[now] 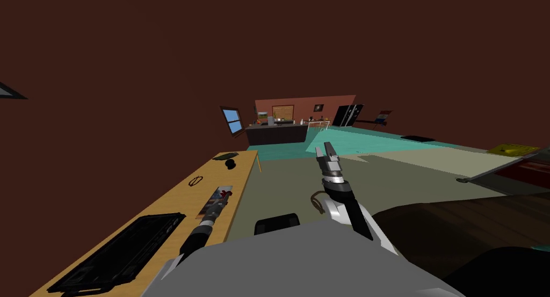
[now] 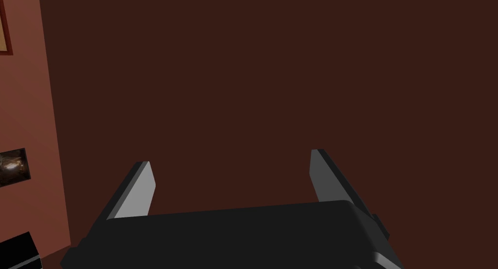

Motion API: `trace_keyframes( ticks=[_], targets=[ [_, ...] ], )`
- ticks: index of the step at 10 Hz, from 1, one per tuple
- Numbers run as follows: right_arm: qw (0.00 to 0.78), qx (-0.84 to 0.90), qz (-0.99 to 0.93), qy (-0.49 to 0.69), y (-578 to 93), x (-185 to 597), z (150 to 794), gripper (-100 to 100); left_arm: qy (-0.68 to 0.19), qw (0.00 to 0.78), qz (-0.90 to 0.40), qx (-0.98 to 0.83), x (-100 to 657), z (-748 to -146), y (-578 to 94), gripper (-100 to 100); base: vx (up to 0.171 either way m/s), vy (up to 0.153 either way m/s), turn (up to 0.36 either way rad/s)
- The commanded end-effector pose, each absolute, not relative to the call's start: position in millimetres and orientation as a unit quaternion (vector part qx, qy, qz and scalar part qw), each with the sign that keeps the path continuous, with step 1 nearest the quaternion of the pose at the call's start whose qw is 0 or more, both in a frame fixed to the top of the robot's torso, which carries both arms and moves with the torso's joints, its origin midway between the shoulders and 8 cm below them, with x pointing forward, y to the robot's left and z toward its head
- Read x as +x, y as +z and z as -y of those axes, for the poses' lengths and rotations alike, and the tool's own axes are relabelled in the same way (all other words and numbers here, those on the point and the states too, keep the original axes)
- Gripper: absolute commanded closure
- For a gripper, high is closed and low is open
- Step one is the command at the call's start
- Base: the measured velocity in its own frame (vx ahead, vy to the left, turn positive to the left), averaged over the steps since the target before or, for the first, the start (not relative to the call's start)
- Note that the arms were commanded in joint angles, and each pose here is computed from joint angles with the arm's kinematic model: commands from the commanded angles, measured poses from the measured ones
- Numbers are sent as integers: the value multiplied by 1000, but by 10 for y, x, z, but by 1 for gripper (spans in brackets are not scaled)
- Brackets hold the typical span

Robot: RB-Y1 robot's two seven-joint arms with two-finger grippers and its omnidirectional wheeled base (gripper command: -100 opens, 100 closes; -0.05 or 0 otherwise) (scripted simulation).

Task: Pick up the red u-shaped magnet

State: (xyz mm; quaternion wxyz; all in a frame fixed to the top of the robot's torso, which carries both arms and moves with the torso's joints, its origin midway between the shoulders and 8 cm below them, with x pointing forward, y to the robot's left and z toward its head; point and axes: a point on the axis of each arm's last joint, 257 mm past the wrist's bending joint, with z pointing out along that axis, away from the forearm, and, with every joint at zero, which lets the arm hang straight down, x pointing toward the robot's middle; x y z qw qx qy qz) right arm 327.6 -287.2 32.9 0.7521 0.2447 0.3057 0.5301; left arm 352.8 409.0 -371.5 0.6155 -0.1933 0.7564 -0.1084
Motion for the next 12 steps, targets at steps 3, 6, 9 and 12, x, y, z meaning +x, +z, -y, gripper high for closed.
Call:
trace_keyframes(
  ticks=[3,6,9,12],
  targets=[
    [752,245,-306,530,328,3275,2873,0,-82,585,-787,-177,3396,-4197,-4114,-100,29,52,-20],
    [752,245,-306,530,328,3275,2873,0,-74,571,-800,-170,3342,-4227,-4291,-100,18,37,-9],
    [752,245,-306,530,328,3275,2873,0,-71,560,-810,-162,3305,-4240,-4436,-100,22,33,-10],
    [752,245,-306,530,328,3275,2873,0,-69,547,-821,-148,3280,-4252,-4592,-100,28,28,-10]
  ],
)
